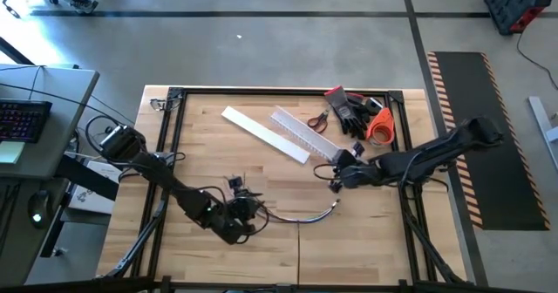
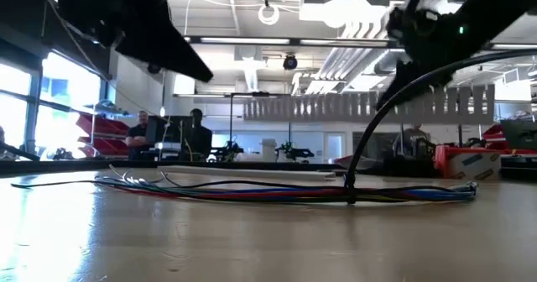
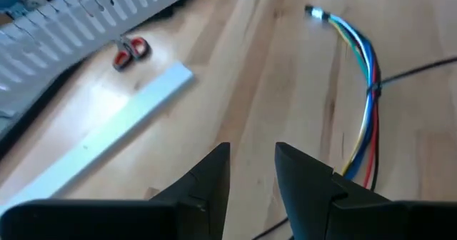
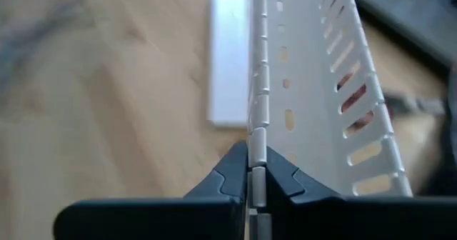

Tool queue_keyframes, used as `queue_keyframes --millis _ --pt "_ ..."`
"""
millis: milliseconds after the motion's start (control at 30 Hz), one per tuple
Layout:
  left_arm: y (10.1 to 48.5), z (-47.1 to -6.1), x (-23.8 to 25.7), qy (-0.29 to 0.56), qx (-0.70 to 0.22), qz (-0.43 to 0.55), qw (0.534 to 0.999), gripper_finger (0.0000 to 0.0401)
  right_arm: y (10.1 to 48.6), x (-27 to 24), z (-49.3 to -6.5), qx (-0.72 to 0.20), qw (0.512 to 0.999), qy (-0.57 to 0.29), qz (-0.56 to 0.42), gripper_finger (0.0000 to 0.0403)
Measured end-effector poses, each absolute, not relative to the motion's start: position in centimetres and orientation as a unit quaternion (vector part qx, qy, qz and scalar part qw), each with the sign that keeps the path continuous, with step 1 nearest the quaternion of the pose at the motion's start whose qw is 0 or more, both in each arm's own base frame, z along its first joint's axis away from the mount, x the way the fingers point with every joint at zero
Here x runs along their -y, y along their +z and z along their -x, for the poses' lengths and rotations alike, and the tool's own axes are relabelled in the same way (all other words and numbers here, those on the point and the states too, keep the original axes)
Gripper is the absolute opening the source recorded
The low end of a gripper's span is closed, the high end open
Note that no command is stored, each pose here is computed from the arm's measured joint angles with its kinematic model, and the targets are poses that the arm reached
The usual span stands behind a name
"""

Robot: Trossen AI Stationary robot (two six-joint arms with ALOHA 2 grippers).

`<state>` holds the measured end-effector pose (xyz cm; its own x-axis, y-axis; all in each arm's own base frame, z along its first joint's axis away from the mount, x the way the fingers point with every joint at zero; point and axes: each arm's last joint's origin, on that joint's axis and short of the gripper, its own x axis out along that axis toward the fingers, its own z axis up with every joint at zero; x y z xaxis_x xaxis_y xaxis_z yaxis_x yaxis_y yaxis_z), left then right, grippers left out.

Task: Ziptie cables
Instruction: Move the white cable duct to the center of the table

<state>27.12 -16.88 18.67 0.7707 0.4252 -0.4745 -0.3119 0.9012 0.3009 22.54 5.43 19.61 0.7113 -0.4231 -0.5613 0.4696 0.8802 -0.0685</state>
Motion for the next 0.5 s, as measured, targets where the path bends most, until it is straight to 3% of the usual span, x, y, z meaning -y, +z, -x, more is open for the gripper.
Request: queue_keyframes --millis 233,500 --pt "20.8 -25.8 17.5 0.21 -0.231 -0.101 0.945 0.0094 20.5 -8.5 -25.5 -0.241 0.969 -0.059 -0.013 0.0" --pt "20.7 -25.5 17.8 0.213 -0.228 -0.103 0.945 0.0094 16.3 -9.9 -28.9 -0.303 0.952 -0.047 0.004 0.0"
